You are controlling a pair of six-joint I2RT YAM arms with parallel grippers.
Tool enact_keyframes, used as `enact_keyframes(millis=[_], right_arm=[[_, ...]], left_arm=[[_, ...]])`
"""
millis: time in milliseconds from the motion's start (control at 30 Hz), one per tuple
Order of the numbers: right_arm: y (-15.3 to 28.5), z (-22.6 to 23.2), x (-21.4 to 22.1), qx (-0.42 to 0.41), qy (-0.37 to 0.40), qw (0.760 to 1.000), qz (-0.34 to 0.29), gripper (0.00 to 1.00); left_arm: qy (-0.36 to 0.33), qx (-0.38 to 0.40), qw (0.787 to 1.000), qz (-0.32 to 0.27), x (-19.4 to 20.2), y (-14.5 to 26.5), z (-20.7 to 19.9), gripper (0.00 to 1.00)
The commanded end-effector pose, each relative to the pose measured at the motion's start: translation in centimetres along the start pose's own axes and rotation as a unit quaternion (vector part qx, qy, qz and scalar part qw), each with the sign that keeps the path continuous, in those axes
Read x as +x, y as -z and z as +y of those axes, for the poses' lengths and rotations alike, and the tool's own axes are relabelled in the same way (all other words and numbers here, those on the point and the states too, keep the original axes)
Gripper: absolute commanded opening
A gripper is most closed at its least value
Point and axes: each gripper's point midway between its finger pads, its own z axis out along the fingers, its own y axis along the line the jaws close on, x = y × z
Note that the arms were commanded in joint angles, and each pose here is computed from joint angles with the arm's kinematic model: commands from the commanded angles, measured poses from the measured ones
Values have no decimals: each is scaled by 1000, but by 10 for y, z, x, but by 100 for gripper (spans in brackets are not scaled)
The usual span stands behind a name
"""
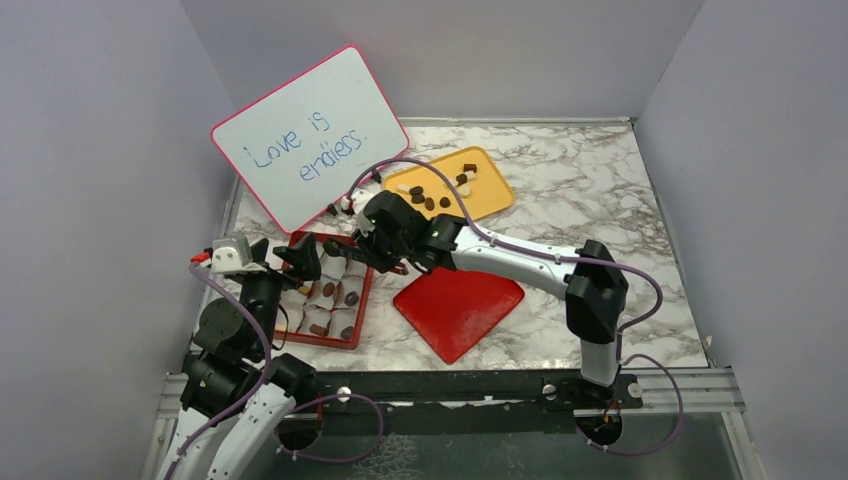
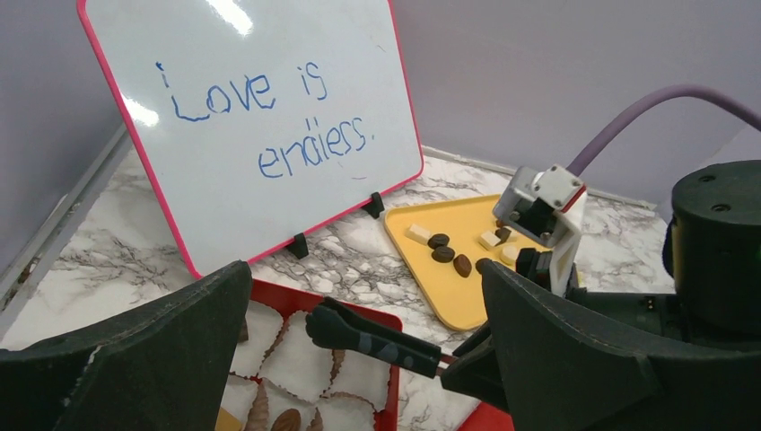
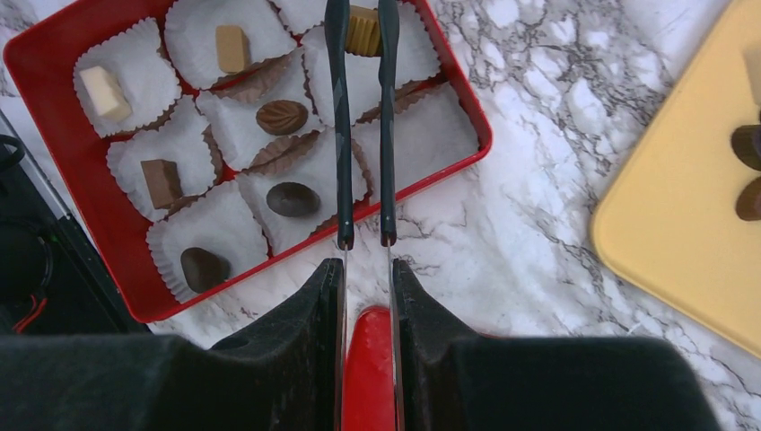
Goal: Pack the chocolate
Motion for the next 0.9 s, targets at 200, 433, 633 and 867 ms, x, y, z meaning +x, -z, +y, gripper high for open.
enact_keyframes(millis=[200, 433, 633, 867], right_arm=[[-25, 14, -5, 20, 34, 999, 16, 25], [-37, 10, 7, 42, 45, 997, 43, 28], [-40, 10, 10, 44, 48, 997, 49, 30], [-39, 9, 9, 50, 52, 996, 49, 34]], left_arm=[[8, -13, 1000, -16, -6, 0, 4, 99], [6, -11, 1000, -14, -5, -1, 3, 99], [4, -11, 1000, -12, -4, -1, 3, 99], [5, -10, 1000, -13, -5, -1, 3, 99]])
